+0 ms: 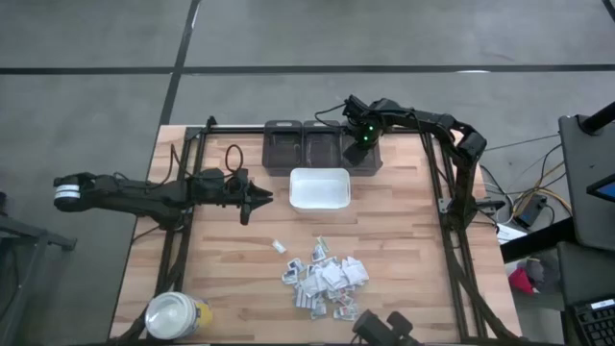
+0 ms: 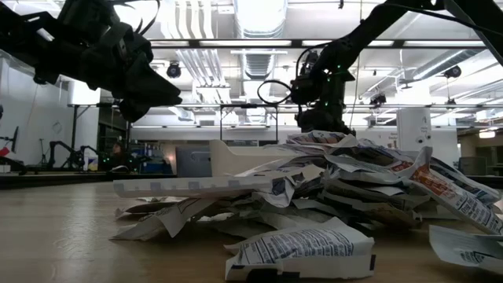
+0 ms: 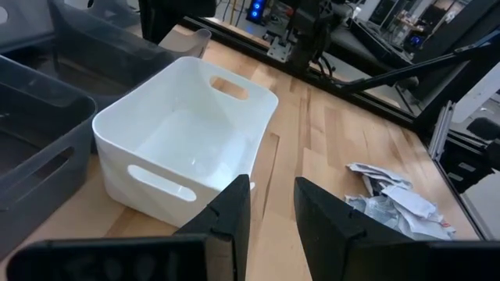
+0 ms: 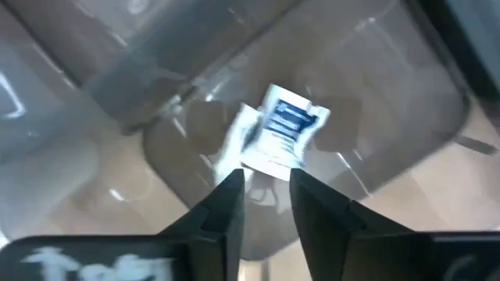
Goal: Pick & Place First Aid Supplies
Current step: Put the white alcohol pad into the right black bin
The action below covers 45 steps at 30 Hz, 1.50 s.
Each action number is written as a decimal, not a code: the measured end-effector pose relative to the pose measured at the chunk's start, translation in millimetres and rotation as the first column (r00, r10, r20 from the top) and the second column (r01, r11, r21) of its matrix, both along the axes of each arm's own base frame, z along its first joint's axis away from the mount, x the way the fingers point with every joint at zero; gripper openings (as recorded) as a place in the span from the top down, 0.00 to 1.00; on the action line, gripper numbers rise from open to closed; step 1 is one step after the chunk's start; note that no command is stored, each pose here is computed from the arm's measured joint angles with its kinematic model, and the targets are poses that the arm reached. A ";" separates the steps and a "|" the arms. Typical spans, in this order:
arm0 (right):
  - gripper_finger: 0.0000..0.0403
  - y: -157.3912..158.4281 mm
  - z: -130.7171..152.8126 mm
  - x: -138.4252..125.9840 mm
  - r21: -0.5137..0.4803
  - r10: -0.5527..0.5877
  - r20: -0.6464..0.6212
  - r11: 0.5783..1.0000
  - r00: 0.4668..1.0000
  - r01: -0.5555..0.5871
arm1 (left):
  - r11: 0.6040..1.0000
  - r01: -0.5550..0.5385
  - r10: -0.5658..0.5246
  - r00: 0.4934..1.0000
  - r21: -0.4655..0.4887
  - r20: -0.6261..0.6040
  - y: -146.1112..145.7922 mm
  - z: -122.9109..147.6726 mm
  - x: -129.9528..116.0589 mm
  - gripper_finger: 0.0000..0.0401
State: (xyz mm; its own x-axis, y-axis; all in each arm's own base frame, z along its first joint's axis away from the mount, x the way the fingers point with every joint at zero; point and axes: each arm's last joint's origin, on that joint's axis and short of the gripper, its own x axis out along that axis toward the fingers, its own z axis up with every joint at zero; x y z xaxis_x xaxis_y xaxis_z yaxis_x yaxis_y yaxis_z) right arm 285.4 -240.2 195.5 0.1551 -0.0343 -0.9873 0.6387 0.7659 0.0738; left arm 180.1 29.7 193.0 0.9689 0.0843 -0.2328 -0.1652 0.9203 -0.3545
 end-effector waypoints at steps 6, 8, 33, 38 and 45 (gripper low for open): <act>0.71 9.8 32.7 -6.8 -0.007 -0.017 0.015 1.000 1.000 0.017 | 1.000 0.005 -0.005 1.000 0.018 -0.003 0.0 -0.2 0.0 0.76; 0.72 18.1 45.6 -10.5 -0.004 -0.020 0.016 1.000 1.000 0.020 | 1.000 0.007 -0.007 1.000 0.028 -0.005 0.0 -0.2 0.0 0.76; 0.85 211.6 166.2 -54.5 -0.123 0.319 0.335 0.948 0.887 -0.294 | 0.994 0.092 -0.094 0.995 0.055 0.024 -4.5 12.5 5.0 0.76; 0.86 225.2 158.0 -79.9 -0.173 0.278 0.320 0.957 0.906 -0.233 | 0.989 0.123 -0.122 0.992 0.088 -0.016 -6.9 27.1 10.2 0.76; 0.85 233.2 133.6 -112.6 -0.209 0.261 0.474 0.961 0.841 -0.180 | 0.988 0.138 -0.128 0.982 0.066 -0.136 -7.6 48.5 13.3 0.76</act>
State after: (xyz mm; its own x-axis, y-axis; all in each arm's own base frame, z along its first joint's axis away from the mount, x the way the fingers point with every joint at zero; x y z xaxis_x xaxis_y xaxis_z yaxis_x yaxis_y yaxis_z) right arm 172.8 -7.0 329.1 0.6404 -0.0820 -0.7637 0.3615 0.9095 0.2055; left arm 193.3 22.1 241.5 0.9342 -0.0214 -0.3562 -0.0800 0.9602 -0.2675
